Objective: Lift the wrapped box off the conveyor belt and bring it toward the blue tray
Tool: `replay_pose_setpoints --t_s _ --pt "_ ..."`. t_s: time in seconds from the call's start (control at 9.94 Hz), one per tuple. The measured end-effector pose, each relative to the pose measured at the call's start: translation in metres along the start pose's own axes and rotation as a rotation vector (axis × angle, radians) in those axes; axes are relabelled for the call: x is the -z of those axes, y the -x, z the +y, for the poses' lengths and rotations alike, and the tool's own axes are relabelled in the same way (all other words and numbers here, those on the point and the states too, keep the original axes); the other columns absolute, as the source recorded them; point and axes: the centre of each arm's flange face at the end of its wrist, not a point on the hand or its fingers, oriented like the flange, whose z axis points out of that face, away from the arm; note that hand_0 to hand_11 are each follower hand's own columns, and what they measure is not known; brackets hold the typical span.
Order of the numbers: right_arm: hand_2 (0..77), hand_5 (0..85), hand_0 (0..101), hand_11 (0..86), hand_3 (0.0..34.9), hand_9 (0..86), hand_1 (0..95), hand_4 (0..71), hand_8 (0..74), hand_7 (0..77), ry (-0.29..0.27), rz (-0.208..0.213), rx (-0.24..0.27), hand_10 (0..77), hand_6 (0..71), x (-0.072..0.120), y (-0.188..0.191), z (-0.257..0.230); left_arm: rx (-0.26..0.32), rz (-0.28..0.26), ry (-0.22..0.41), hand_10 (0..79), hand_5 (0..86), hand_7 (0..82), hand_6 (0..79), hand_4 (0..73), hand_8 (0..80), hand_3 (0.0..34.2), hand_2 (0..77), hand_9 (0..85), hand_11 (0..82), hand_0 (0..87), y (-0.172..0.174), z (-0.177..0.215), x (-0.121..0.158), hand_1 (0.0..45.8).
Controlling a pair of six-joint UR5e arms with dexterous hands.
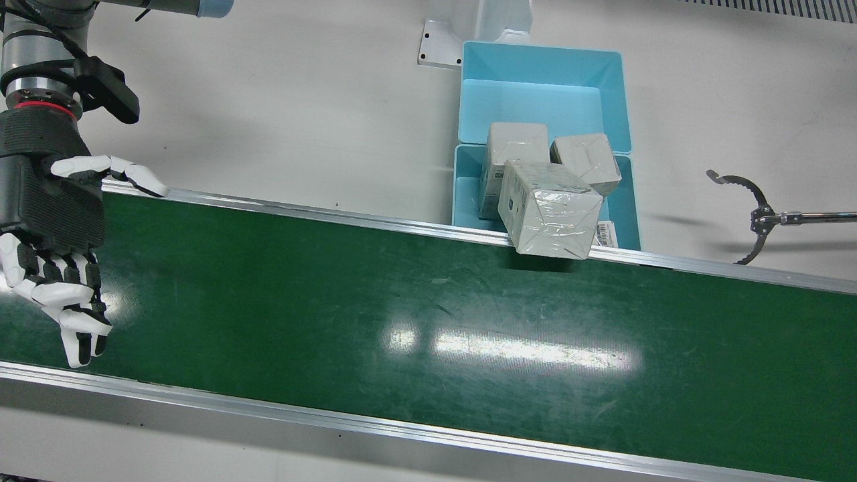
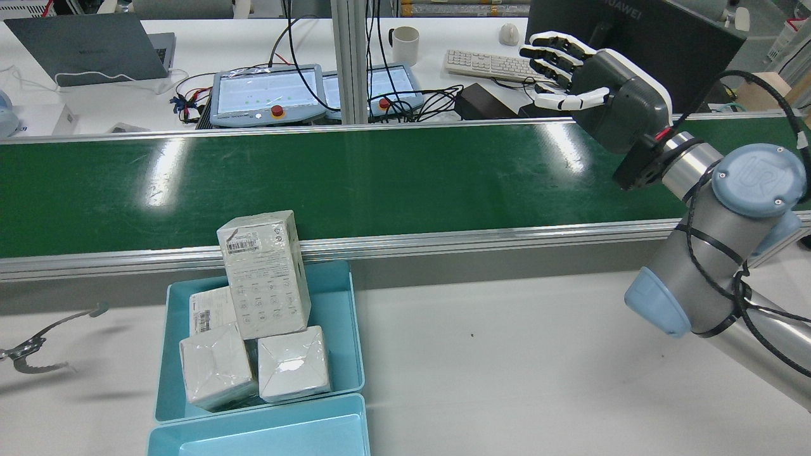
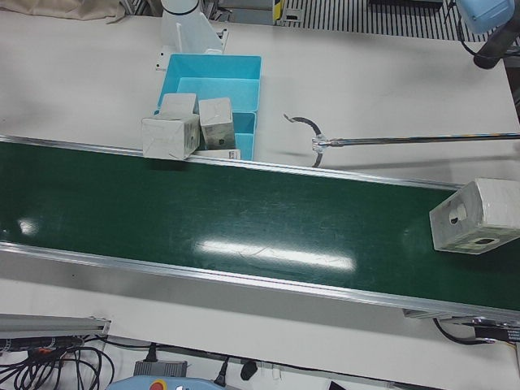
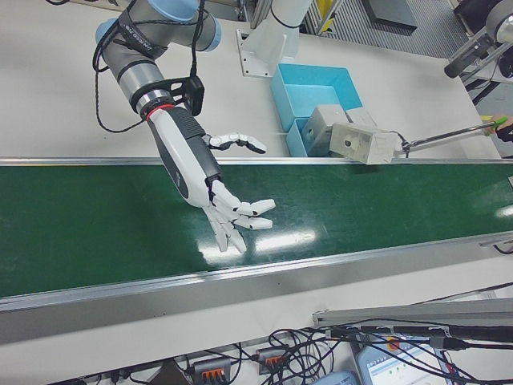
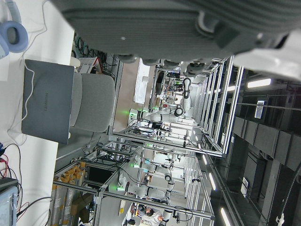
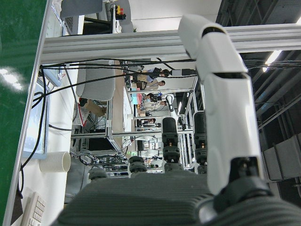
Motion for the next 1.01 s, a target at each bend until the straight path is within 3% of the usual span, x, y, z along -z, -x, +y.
replay_pose_setpoints --t_s 0.2,0.3,0.4,0.7,0.8,1.01 --pt "24.5 33.3 51 1.6 19.6 6.5 20.2 9.3 1.1 22.9 0.003 0.000 -0.003 0.0 2.7 0.0009 0.0003 0.0009 0.000 0.000 0.000 0.5 1.1 0.0 0.0 0.0 0.0 0.0 1.1 0.0 0.0 0.0 0.0000 0.0000 0.0000 0.0" --pt "24.5 33.3 51 1.6 20.4 6.5 20.2 5.4 1.1 22.9 0.003 -0.001 -0.004 0.0 2.7 0.0013 0.0007 0.0009 0.000 0.000 0.000 0.5 1.1 0.0 0.0 0.0 0.0 0.0 0.5 0.0 0.0 0.0 0.0000 0.0000 0.0000 0.0" --pt "25.1 33.8 51 1.6 20.4 6.5 20.2 8.7 1.1 22.4 0.004 -0.001 -0.005 0.0 2.7 0.0016 0.0014 0.0011 0.000 0.000 0.000 0.5 1.1 0.0 0.0 0.0 0.0 0.0 1.1 0.0 0.0 0.0 0.0000 0.0000 0.0000 0.0" --pt "23.5 33.3 51 1.6 20.4 6.5 20.2 8.7 1.6 22.4 0.002 0.000 -0.009 0.0 1.1 0.0031 0.0010 -0.0001 0.000 0.000 0.000 0.5 1.1 0.0 0.0 0.0 0.0 0.0 0.5 0.0 0.0 0.0 0.0000 0.0000 0.0000 0.0" --pt "11.4 32.7 50 1.6 18.6 6.5 15.8 7.6 0.0 20.7 0.001 0.001 -0.010 0.0 1.6 0.0037 0.0012 -0.0009 0.000 0.000 0.000 0.5 1.1 0.0 0.0 0.0 0.0 0.0 0.5 0.0 0.0 0.0 0.0000 0.0000 0.0000 0.0" --pt "11.4 32.7 50 1.6 18.6 6.5 15.8 7.6 0.0 20.7 -0.002 0.001 -0.011 0.0 1.6 0.0046 0.0015 -0.0021 0.000 0.000 0.000 0.0 1.1 0.0 0.0 0.0 0.0 0.0 0.5 0.0 0.0 0.0 0.0000 0.0000 0.0000 0.0"
